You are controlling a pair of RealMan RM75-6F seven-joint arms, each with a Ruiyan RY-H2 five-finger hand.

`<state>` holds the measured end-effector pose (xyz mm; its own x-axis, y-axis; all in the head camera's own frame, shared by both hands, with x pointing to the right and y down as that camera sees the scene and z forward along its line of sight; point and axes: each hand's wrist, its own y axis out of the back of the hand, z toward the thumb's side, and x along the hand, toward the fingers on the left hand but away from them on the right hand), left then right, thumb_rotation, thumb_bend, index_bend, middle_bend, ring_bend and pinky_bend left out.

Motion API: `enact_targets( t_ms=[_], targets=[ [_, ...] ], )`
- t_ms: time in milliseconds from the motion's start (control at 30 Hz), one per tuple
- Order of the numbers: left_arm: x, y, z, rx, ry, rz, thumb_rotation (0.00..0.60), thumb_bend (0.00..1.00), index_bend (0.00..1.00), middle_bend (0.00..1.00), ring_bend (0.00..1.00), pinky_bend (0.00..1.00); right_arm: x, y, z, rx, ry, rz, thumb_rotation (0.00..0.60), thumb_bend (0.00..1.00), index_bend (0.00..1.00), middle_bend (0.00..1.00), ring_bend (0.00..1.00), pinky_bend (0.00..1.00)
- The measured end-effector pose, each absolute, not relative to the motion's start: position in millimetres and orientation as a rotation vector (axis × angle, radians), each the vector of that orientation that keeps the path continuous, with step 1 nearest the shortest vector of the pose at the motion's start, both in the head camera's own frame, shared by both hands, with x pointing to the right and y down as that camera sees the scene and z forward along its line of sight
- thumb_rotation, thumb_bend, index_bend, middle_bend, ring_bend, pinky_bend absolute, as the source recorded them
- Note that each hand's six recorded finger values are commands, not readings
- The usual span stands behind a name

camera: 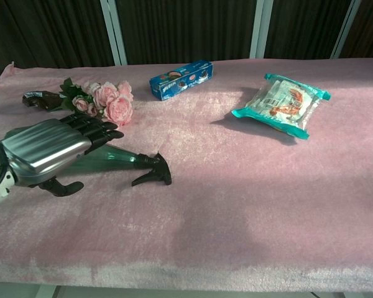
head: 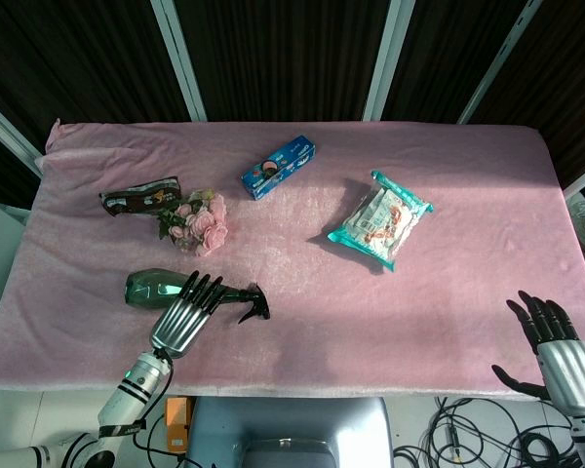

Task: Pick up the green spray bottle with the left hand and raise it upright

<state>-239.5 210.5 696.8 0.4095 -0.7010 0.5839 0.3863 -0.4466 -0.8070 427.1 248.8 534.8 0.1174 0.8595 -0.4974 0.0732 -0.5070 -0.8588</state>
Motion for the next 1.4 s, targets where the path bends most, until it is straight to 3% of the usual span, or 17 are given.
enact_targets(
  t_ms=[133,233,400,600,700,833,900,1067,1400],
  targets=[
    [-237.1,209.3,703.1,-1.582,0.278,-1.297,0.6,0.32,0.0,0.01,0.0,0.0,429.0,248.7,533.0,-1.712,-0.918,1.457,0.6,0.34,0.0,0.0,0.0,0.0],
    [-233.9,207.3,708.7,-1.559,0.265,-1.298,0.6,0.33,0.0,0.09,0.0,0.0,430.7,248.4,530.8,-1.713,-0.93,1.454,0.6,0.33,0.0,0.0,0.0,0.0],
    [-233.1,199.9,721.7,-1.44,0.214,-1.322,0.6,0.34,0.14,0.23,0.0,0.0,434.6,248.6,525.6,-1.706,-0.95,1.448,0.6,0.34,0.0,0.0,0.0,0.0],
    [-234.8,196.8,741.9,-1.284,0.134,-1.385,0.6,0.34,0.19,0.28,0.02,0.0,436.7,248.2,524.3,-1.707,-0.951,1.452,0.6,0.34,0.0,0.0,0.0,0.0],
    [-233.0,196.0,746.4,-1.255,0.122,-1.389,0.6,0.35,0.33,0.4,0.07,0.0,435.4,249.0,525.0,-1.713,-0.942,1.452,0.6,0.34,0.0,0.0,0.0,0.0],
    [-227.5,193.8,744.0,-1.234,0.142,-1.344,0.6,0.4,0.66,0.69,0.25,0.0,434.5,249.1,525.5,-1.714,-0.938,1.451,0.6,0.34,0.0,0.0,0.0,0.0],
    [-224.9,190.9,740.0,-1.22,0.174,-1.306,0.6,0.44,0.74,0.77,0.32,0.0,433.9,249.1,525.7,-1.713,-0.937,1.451,0.6,0.34,0.0,0.0,0.0,0.0],
    [-221.7,180.7,723.3,-1.242,0.334,-1.21,0.6,0.5,0.8,0.82,0.39,0.0,432.6,249.9,527.1,-1.716,-0.927,1.451,0.6,0.34,0.0,0.0,0.0,0.0],
    [-229.0,159.0,669.7,-1.583,0.916,-0.978,0.6,0.58,0.81,0.83,0.4,0.0,431.4,249.6,527.8,-1.716,-0.93,1.448,0.6,0.34,0.0,0.0,0.0,0.0]
  ],
)
